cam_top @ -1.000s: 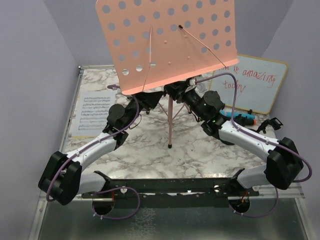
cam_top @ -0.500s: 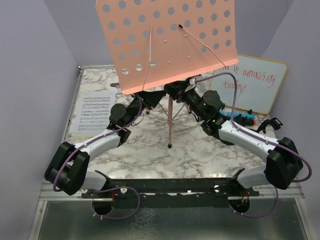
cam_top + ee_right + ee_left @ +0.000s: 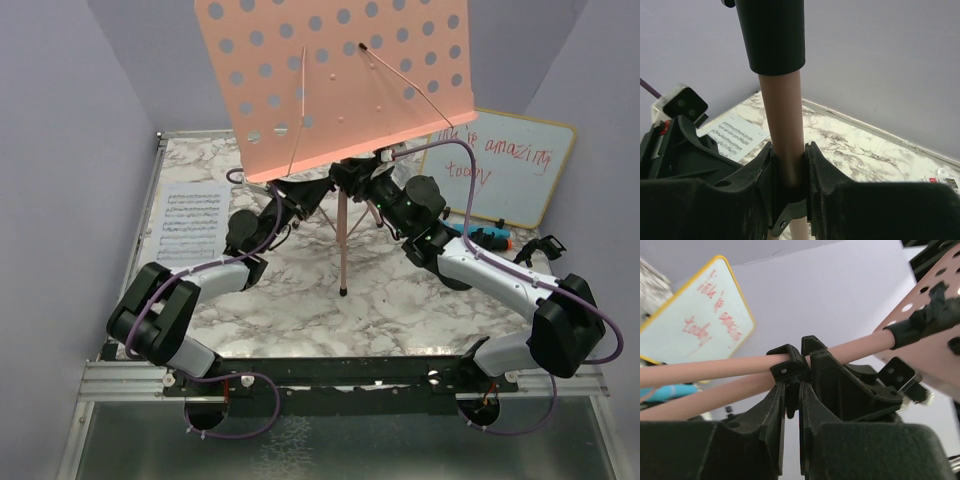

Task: Pack up the instrument practice props
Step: Unscrew the knob on the music stand.

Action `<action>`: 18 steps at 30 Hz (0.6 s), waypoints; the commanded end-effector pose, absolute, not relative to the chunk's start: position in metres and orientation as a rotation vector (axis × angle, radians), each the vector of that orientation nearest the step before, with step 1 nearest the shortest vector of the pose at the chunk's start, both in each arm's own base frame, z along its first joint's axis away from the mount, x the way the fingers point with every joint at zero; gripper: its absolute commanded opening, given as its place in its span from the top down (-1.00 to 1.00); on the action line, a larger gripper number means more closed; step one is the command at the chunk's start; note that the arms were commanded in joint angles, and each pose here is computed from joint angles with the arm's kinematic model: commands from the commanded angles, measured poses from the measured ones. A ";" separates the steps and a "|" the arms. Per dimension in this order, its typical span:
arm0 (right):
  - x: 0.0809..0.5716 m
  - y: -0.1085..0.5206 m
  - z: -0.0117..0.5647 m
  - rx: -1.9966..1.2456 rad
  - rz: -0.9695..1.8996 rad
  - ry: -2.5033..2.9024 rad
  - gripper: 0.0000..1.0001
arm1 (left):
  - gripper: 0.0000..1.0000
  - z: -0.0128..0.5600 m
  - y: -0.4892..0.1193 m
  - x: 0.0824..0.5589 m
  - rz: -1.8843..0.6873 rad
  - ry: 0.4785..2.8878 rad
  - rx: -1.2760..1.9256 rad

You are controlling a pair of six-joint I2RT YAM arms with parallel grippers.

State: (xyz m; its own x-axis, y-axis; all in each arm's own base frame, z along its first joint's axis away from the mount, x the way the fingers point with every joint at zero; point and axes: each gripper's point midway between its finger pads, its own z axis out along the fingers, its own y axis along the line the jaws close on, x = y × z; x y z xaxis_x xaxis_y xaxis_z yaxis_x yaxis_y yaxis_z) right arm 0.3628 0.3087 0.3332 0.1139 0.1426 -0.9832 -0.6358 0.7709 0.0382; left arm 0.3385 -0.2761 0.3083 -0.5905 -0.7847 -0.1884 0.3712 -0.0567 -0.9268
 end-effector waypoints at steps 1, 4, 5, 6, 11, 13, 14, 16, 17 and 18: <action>0.352 0.310 0.228 -0.506 0.594 1.704 0.99 | 0.76 0.267 -0.278 0.340 -1.970 1.471 -0.848; 0.354 0.307 0.225 -0.493 0.578 1.705 0.99 | 0.78 0.271 -0.274 0.334 -2.044 1.441 -0.939; 0.355 0.307 0.224 -0.492 0.573 1.704 0.99 | 0.78 0.270 -0.273 0.333 -2.046 1.441 -0.967; 0.355 0.307 0.222 -0.495 0.569 1.707 0.99 | 0.76 0.271 -0.271 0.332 -2.039 1.437 -0.981; 0.354 0.307 0.219 -0.498 0.576 1.686 0.99 | 0.34 0.284 -0.260 0.332 -1.852 1.420 -0.839; 0.353 0.307 0.219 -0.502 0.580 1.687 0.99 | 0.12 0.290 -0.253 0.331 -1.757 1.400 -0.730; 0.352 0.308 0.219 -0.504 0.584 1.686 0.99 | 0.05 0.292 -0.249 0.331 -1.708 1.393 -0.674; 0.352 0.308 0.220 -0.507 0.589 1.683 0.99 | -0.05 0.295 -0.240 0.328 -1.591 1.373 -0.559; 0.351 0.308 0.220 -0.506 0.588 1.684 0.99 | -0.09 0.294 -0.236 0.328 -1.533 1.365 -0.516; 0.351 0.307 0.220 -0.506 0.586 1.684 0.99 | -0.15 0.293 -0.232 0.327 -1.472 1.357 -0.471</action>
